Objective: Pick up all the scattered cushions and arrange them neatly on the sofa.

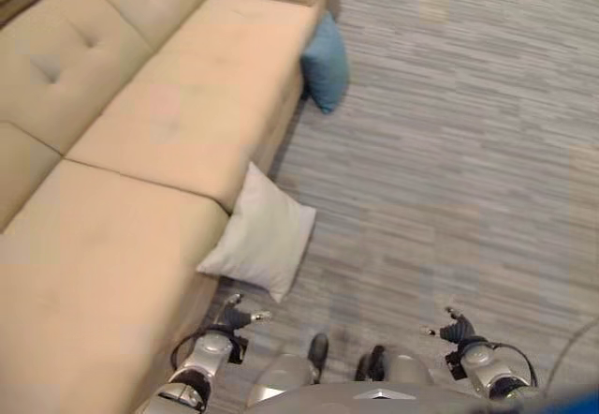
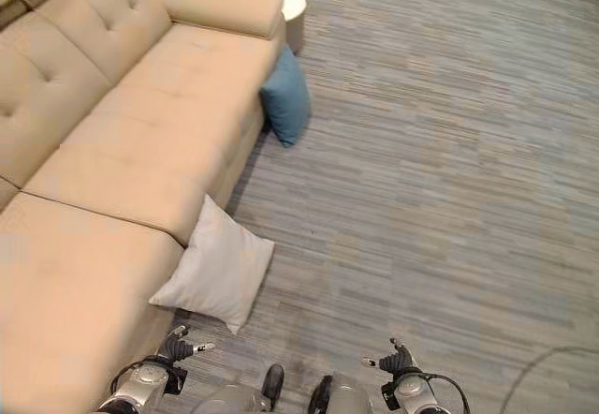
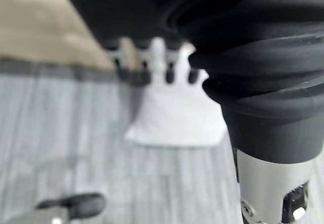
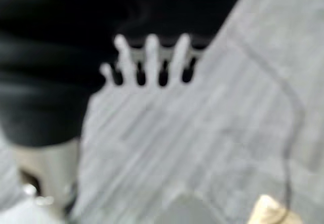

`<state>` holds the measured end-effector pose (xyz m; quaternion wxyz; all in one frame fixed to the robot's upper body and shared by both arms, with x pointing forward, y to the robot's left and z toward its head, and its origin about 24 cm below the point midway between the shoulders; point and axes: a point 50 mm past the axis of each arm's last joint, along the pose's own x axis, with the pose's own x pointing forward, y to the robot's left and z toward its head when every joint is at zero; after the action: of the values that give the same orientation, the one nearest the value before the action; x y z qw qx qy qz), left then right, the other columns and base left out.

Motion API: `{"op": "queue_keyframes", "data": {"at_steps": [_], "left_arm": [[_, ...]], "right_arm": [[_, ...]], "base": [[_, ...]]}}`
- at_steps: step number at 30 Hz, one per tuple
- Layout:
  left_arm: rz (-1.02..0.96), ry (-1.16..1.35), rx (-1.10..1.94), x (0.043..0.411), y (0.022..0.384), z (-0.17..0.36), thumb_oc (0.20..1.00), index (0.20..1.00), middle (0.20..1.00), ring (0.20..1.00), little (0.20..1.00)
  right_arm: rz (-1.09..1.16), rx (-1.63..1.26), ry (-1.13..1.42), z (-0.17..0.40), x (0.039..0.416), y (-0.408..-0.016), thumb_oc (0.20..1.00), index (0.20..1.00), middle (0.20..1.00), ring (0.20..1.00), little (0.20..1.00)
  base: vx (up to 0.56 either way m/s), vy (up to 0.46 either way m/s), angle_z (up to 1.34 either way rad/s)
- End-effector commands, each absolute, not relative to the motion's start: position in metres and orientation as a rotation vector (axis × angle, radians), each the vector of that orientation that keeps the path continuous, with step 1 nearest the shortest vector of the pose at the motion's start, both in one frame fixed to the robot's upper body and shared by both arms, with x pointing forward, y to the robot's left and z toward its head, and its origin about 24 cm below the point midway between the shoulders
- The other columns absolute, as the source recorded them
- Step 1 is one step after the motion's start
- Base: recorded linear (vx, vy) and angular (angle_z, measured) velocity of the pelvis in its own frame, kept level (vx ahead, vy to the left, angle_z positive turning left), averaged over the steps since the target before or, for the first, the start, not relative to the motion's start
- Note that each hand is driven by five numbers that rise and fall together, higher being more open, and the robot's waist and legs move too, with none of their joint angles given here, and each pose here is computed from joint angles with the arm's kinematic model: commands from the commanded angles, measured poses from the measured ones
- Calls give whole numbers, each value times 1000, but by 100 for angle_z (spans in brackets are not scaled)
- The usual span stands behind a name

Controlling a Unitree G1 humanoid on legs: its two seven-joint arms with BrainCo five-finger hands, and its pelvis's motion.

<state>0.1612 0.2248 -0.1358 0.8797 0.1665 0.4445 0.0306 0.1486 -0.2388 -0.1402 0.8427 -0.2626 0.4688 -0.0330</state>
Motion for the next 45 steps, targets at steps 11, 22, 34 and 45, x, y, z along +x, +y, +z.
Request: {"op": "queue_keyframes", "data": {"at_steps": [11,22,34,45], "left_arm": [[21,954,296,153,199,-145,1000,1000,1000,1000,1000],[29,1038,311,131,216,-152,1000,1000,1000,1000,1000],[78,1091,350,115,238,-153,1000,1000,1000,1000,1000],[55,1064,369,125,231,-151,1000,1000,1000,1000,1000]], "right_arm": [[-173,-567,1004,-136,138,-266,1000,1000,1000,1000,1000],[-195,-452,1032,-140,129,-263,1000,1000,1000,1000,1000],[-125,-477,1005,-139,144,-251,1000,1000,1000,1000,1000],[-133,-494,1044,-142,133,-256,1000,1000,1000,1000,1000]], "base": [[179,-197,114],[60,-88,116],[87,54,29],[167,-192,49]]}}
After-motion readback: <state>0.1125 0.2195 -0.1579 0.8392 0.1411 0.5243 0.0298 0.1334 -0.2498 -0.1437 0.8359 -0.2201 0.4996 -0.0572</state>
